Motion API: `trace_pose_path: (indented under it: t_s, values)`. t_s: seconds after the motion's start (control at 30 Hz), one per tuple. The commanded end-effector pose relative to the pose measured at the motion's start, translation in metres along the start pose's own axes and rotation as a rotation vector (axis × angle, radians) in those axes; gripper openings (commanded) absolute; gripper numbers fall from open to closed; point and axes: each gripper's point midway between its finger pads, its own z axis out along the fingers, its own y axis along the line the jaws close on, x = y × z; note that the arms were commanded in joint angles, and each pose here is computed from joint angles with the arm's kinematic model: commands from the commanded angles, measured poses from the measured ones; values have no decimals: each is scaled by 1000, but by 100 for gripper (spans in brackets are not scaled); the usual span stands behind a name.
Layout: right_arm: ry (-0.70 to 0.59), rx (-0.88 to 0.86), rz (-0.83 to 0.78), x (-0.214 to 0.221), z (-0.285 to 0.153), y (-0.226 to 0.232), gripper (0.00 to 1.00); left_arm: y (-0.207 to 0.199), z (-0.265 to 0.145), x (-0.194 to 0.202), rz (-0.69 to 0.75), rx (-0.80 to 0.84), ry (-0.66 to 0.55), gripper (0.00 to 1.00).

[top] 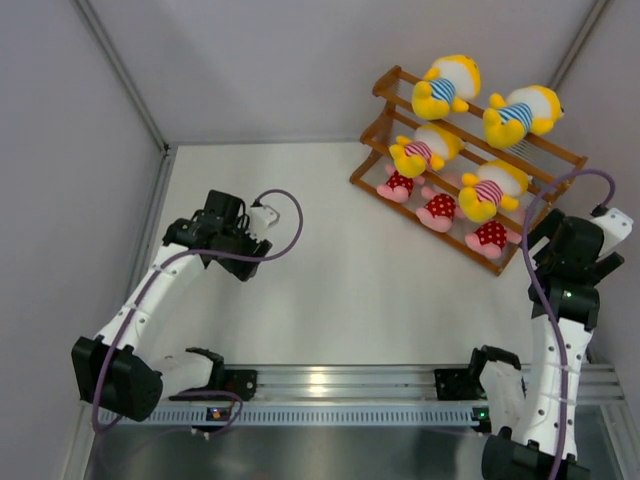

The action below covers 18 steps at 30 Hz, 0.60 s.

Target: Place and organize the stuffed toys onto the shelf

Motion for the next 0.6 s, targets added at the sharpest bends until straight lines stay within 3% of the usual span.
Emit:
trace_pose_path:
  t_s: [0.0, 0.57]
  values:
    - [-38, 15, 28, -10, 4, -3, 99, 1, -4, -18, -34, -10, -102, 63]
    - [-57, -32, 33, -1, 1, -1, 99, 8, 1, -13, -112, -15, -123, 62]
